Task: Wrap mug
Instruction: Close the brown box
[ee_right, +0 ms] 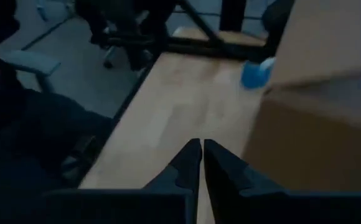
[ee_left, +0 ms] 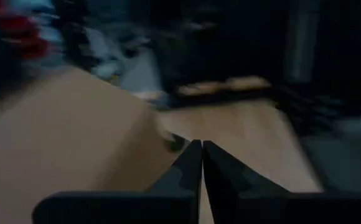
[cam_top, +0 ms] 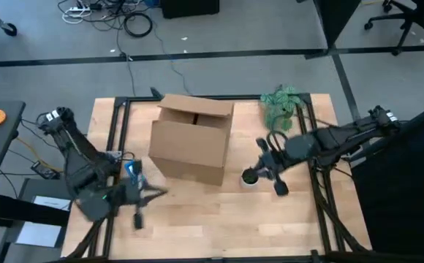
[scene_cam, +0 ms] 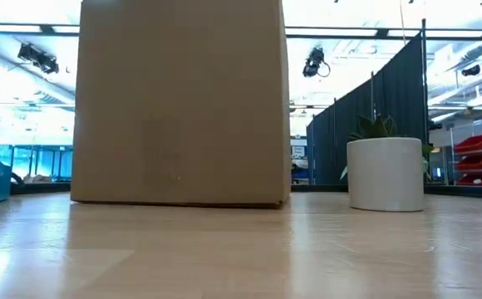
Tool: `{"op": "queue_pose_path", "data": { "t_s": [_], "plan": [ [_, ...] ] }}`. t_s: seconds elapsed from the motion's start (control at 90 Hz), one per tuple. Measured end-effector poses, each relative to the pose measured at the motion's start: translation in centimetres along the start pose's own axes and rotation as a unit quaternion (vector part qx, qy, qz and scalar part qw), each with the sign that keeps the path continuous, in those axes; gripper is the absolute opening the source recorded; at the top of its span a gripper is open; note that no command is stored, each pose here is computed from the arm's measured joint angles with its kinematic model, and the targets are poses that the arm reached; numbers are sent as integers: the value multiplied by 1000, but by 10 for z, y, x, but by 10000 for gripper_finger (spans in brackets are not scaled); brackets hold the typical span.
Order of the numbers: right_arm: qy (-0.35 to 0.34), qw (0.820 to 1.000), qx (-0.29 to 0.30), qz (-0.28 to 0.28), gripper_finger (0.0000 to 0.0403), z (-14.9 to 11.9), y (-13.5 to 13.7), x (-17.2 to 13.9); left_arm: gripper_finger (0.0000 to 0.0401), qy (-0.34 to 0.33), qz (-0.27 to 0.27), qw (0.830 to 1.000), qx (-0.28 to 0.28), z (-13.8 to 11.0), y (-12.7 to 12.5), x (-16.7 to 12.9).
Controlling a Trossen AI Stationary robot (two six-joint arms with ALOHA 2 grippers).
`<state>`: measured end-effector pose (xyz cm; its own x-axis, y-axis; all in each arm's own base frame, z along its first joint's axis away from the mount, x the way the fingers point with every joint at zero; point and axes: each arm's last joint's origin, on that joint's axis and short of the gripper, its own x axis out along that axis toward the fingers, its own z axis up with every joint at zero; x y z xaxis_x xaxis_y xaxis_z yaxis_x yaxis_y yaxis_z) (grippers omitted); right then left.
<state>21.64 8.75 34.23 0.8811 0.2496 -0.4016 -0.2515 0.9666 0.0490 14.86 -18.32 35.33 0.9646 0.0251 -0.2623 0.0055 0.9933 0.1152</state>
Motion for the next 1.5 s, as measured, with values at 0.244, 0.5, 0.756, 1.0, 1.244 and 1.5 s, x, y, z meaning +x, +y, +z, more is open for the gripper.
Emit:
{"op": "queue_pose_path", "data": {
  "t_s": [0.244,0.5,0.756,1.0,1.244,1.5],
  "plan": [
    [-17,998,51,-27,0,-54,23,1,0,94,85,989,-76,-52,20,-35],
    [-38,996,69,-41,0,-76,23,7,0,126,214,960,-126,-73,61,-40],
    [-49,996,58,-41,0,-77,23,8,0,136,283,938,-147,-117,85,-28],
    [-52,996,56,-40,0,-76,22,8,0,87,268,947,-156,-147,82,-9],
    [-59,996,48,-48,0,-74,18,9,0,100,228,957,-150,-162,74,30],
    [-53,996,30,-65,0,-74,10,10,0,41,155,976,-149,-151,89,65]
  ]
}}
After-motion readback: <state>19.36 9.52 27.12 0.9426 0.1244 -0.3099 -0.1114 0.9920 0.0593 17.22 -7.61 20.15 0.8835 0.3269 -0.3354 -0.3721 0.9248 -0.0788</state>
